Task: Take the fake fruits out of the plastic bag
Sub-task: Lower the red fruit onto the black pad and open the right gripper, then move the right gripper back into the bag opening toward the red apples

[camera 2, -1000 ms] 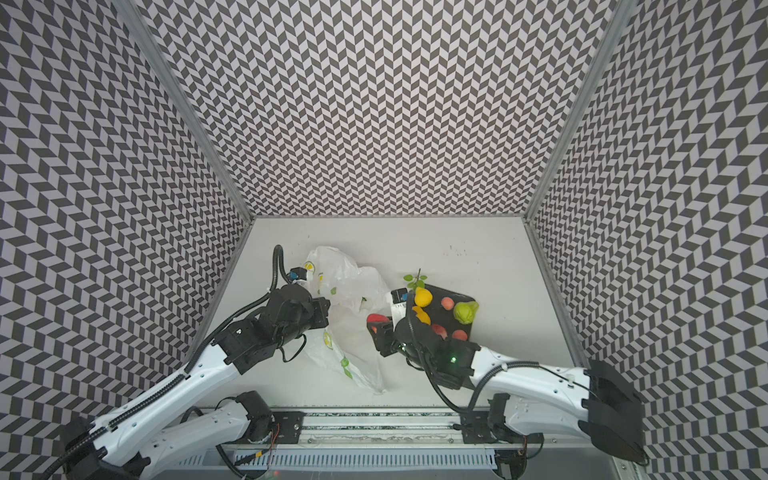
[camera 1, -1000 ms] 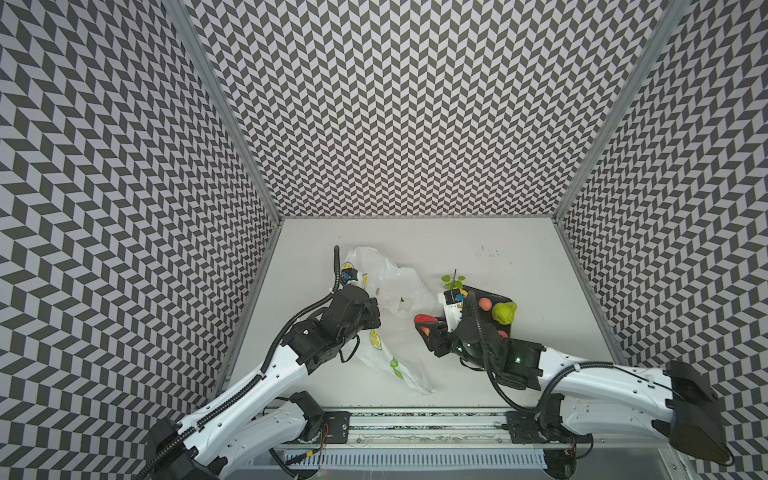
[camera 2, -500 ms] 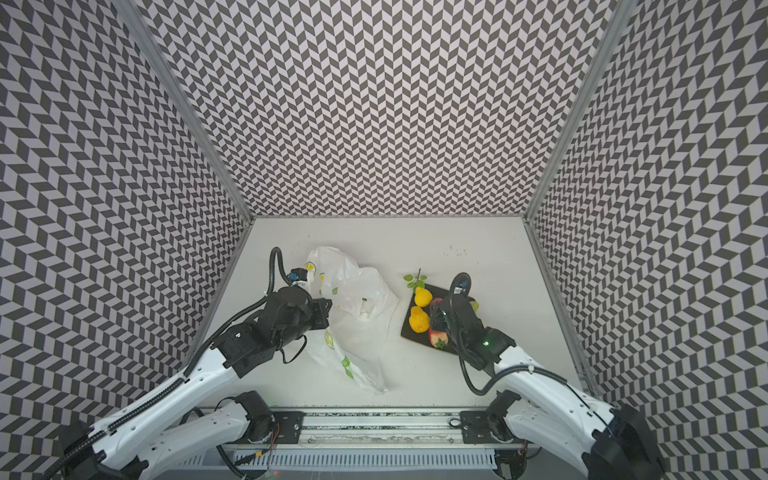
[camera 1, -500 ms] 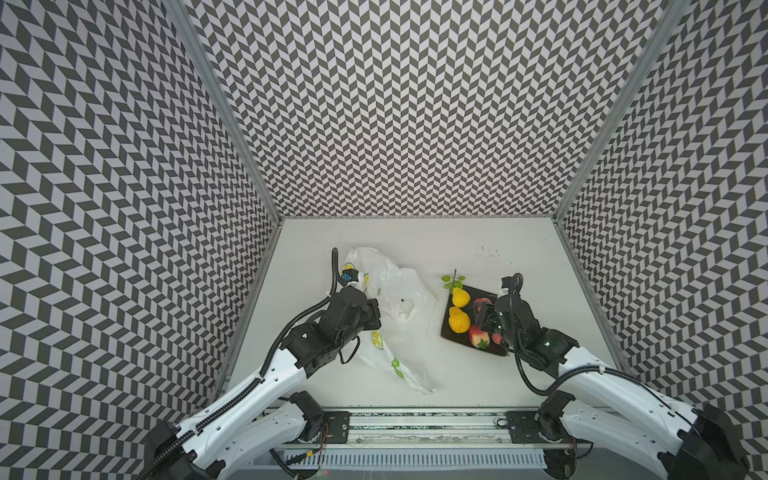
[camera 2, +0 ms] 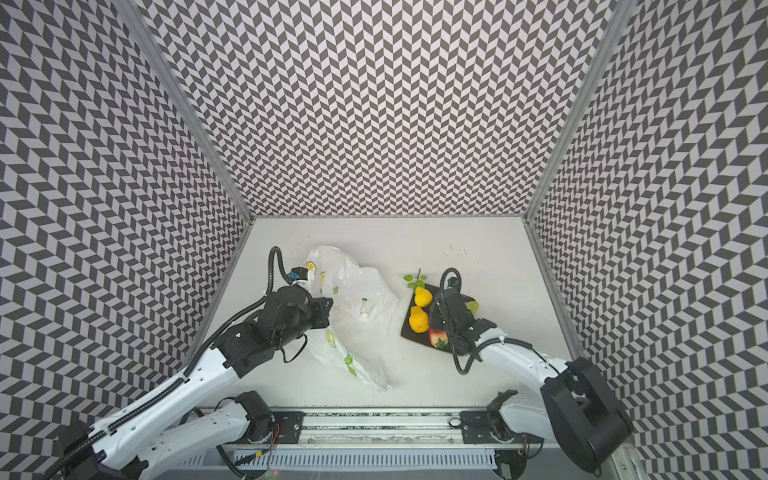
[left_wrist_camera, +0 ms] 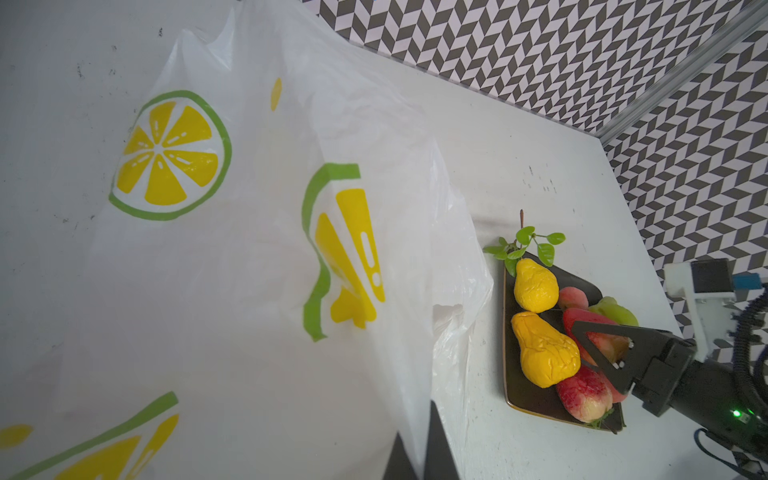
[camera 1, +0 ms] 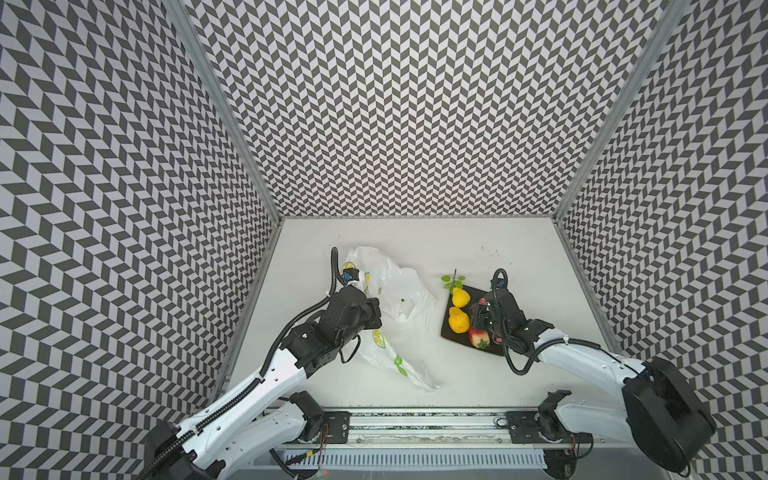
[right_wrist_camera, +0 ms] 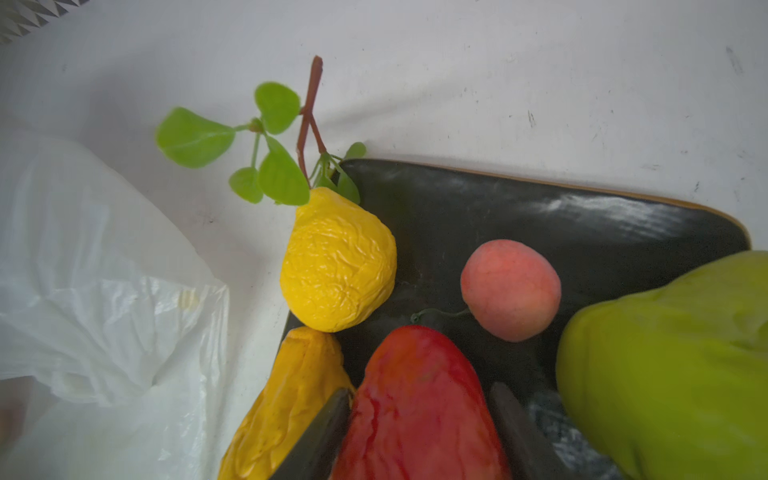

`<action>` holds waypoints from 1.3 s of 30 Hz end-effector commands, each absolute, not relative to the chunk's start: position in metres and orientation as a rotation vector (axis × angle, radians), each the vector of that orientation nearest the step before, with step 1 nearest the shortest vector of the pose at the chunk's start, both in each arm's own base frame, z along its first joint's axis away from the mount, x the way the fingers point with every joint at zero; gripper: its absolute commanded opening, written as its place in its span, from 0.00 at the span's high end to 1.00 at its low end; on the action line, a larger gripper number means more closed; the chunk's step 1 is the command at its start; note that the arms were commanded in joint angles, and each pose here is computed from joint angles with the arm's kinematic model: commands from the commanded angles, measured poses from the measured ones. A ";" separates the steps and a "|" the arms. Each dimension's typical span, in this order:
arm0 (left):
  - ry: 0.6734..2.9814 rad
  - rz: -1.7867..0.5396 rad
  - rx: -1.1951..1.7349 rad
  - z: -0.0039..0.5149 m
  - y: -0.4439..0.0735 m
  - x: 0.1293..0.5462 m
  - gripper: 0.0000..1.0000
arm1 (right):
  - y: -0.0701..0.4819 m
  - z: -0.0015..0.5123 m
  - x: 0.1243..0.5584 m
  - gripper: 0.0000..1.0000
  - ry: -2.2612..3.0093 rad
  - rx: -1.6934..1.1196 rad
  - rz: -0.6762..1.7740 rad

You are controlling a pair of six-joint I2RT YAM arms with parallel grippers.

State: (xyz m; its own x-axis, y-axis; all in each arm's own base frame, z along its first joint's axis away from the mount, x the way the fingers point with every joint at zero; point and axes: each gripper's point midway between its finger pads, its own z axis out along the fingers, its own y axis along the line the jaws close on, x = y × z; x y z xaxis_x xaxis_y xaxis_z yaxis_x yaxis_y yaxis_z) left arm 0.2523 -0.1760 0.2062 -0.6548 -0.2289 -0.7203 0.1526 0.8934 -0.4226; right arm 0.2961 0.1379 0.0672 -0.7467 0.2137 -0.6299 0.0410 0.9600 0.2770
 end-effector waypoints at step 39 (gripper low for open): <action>2.245 -0.544 -0.083 0.199 -0.175 0.262 1.00 | 0.401 0.148 0.227 0.51 2.161 -0.516 1.143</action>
State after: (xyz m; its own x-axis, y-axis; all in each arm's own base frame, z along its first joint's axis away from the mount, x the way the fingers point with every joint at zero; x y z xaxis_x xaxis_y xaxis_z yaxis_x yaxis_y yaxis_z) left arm 0.2586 -0.1748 0.1901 -0.6821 -0.2079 -0.7011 0.1262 0.9109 -0.3929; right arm 0.2224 0.3682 0.1197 -0.7568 -0.1115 -0.6440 -0.5480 0.6453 0.5322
